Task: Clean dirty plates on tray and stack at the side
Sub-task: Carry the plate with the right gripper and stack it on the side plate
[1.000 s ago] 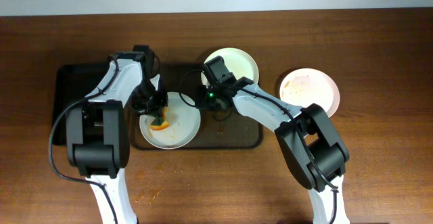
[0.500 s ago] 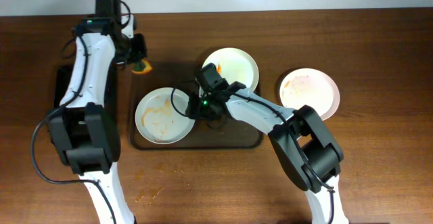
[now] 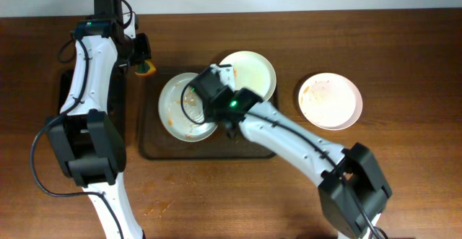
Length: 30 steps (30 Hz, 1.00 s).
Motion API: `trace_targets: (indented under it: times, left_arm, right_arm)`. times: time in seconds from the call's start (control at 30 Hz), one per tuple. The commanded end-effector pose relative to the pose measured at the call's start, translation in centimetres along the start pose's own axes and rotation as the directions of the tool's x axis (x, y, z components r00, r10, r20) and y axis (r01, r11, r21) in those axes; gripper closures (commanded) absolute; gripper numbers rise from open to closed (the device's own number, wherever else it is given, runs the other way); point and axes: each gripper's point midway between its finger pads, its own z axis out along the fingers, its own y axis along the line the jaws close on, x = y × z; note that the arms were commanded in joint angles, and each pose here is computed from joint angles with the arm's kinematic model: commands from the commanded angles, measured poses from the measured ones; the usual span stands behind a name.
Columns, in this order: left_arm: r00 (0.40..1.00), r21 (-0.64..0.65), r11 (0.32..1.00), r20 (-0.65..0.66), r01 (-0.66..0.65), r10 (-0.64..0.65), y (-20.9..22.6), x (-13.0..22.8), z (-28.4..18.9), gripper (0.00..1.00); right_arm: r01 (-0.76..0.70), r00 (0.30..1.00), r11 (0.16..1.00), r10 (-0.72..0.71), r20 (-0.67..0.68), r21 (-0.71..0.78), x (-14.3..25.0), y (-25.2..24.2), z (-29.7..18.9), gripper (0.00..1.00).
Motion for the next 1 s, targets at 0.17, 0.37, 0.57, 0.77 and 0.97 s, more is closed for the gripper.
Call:
trace_targets:
  times: [0.17,0.37,0.57,0.77,0.97]
  left_arm:
    - [1.000,-0.010,1.000,0.009,-0.013,0.013,0.6,-0.4,0.0,0.98]
    - [1.000,-0.010,1.000,0.009,-0.013,0.013,0.6,-0.4,0.0,0.98]
    - [1.000,-0.010,1.000,0.009,-0.013,0.013,0.6,-0.4,0.0,0.99]
    - [1.000,-0.012,1.000,0.006,-0.007,0.008,0.9,-0.4,0.1,0.99]
    - [0.999,-0.016,1.000,-0.036,-0.002,0.002,1.3,0.5,2.5,0.99]
  right_arm:
    - [0.042,0.836,0.812,-0.348,0.425,0.582,-5.2,-1.6,-9.7,0.96]
    - [-0.079,0.761,0.728,-0.396,0.513,0.681,-5.9,-2.0,-13.4,0.96]
    - [-0.122,0.737,0.743,-0.376,0.561,0.658,-5.8,-1.0,-14.4,0.96]
    - [0.078,0.967,0.990,-0.104,0.232,0.117,-5.6,-2.4,-6.2,0.96]
    - [-0.470,0.875,0.882,0.461,-0.146,-0.032,-4.7,-25.2,-3.4,0.96]
